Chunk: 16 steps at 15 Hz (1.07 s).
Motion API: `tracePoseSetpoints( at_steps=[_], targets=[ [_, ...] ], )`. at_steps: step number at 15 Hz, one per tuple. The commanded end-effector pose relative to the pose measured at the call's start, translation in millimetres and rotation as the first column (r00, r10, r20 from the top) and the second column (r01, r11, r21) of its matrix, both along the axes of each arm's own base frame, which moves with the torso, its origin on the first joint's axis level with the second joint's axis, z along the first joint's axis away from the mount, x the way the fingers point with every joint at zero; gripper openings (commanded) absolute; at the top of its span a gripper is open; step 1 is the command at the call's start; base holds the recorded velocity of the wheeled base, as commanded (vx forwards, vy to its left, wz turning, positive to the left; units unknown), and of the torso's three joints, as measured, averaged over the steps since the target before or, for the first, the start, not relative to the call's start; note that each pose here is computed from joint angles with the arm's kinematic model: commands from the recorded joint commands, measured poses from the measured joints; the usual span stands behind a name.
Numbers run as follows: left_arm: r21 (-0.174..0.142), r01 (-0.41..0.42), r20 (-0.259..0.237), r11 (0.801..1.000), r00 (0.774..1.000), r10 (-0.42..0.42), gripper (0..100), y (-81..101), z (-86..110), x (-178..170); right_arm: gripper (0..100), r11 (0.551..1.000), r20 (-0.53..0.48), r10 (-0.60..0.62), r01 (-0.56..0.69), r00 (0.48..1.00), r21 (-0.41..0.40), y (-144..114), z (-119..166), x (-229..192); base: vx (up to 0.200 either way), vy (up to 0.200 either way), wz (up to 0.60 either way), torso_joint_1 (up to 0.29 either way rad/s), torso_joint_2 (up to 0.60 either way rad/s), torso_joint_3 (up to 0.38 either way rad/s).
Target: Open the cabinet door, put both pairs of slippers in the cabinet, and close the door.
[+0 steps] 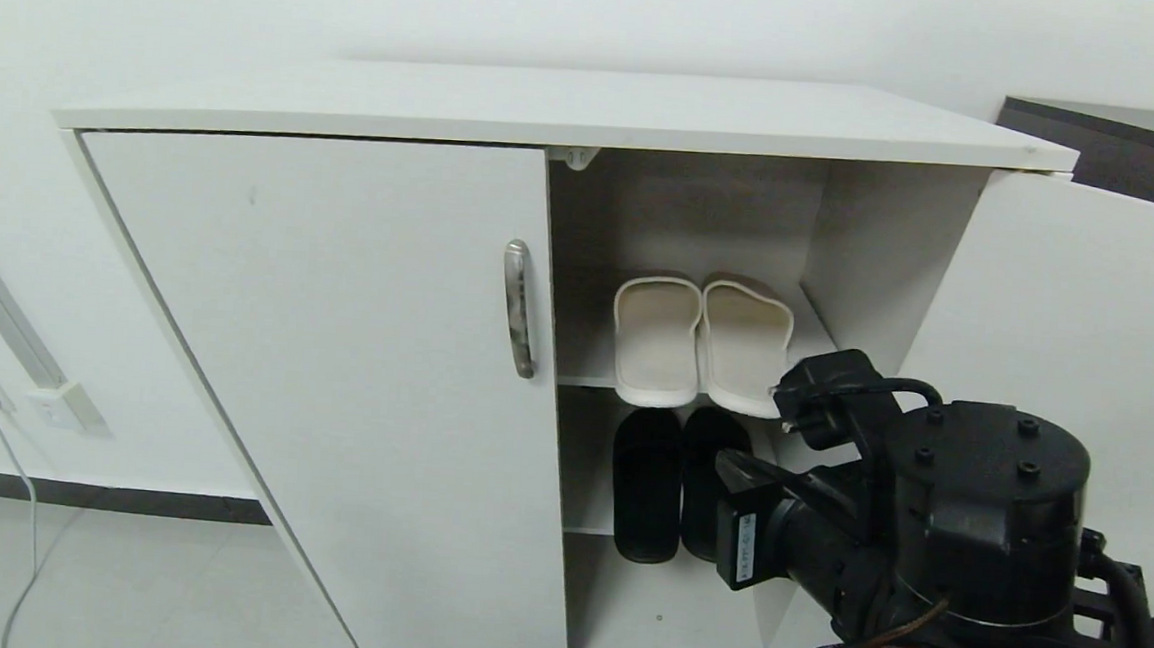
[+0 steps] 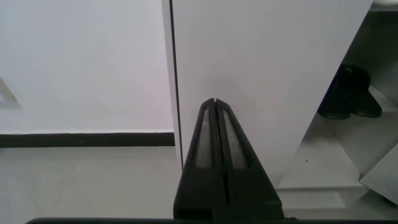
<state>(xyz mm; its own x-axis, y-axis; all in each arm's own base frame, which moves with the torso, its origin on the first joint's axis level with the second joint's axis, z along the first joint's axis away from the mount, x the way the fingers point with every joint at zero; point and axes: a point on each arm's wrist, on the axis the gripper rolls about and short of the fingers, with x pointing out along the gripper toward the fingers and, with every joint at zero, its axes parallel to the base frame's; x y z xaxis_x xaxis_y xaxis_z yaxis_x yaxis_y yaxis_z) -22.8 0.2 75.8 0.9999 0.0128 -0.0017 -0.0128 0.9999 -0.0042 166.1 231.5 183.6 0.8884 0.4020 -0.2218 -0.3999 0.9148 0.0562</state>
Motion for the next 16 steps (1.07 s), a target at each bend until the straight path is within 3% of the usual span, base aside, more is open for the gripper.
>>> tracePoseSetpoints(
  at_steps=[1,16],
  targets=[
    [-0.002,-0.001,0.000,1.000,1.000,0.001,0,0.0,0.0,0.0,0,1.000,-0.007,0.001,-0.001,1.000,-0.010,1.2,-3.6,0.3,-0.200,0.000,0.00,-0.002,0.00,0.007],
    [-0.002,-0.001,0.000,1.000,1.000,0.001,0,0.0,0.0,0.0,0,1.000,-0.020,0.002,-0.003,1.000,-0.028,1.4,-9.5,0.4,-0.200,0.000,0.00,0.001,0.00,0.002]
  ],
)
